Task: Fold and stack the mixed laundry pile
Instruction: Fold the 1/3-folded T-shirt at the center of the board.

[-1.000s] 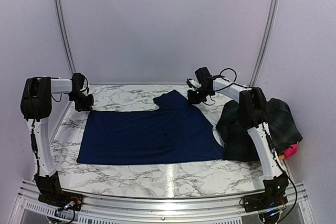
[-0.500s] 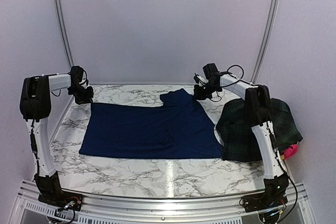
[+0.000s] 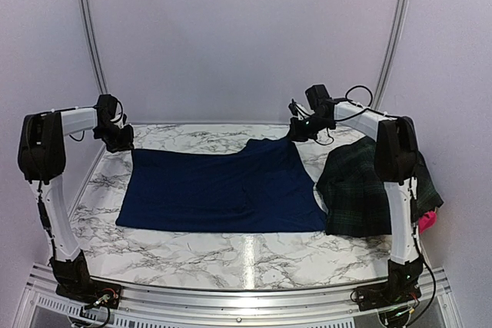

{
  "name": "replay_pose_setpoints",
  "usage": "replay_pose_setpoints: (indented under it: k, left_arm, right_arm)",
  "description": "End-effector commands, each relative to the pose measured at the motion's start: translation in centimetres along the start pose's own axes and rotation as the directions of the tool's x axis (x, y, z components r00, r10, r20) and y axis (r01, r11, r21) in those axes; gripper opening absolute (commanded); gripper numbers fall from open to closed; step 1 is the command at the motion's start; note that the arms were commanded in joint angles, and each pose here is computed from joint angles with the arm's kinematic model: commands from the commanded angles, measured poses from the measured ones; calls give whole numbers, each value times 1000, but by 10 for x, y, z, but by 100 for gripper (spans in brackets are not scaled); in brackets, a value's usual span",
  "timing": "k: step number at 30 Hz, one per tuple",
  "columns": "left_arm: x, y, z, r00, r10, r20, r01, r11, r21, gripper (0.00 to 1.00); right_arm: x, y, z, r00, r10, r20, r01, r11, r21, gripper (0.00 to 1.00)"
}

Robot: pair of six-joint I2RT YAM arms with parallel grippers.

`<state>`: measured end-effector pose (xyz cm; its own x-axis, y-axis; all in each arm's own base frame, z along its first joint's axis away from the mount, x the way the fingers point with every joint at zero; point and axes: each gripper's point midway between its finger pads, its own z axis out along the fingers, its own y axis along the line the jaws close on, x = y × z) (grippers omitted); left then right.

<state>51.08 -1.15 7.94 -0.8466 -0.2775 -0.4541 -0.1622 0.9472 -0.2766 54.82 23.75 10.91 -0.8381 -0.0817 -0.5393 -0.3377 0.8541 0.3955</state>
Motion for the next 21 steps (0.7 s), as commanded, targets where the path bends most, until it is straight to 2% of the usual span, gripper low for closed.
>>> replay_pose_setpoints:
  k: [1,15,21]
  left_arm:
    - [-3,-5,-28,999,11,44,-12,1000,23,0]
    - [47,5,-51,1000,12,11,-12,1000,5,0]
    - [69,9,-52,1000,5,-24,-5,1000,4,0]
  right_arm:
    - [-7,10,-24,999,-19,50,20,1000,-17,0]
    - [58,34,-58,1000,-16,-10,16,998,-59,0]
    - [102,38,-53,997,-12,-80,7,998,-57,0]
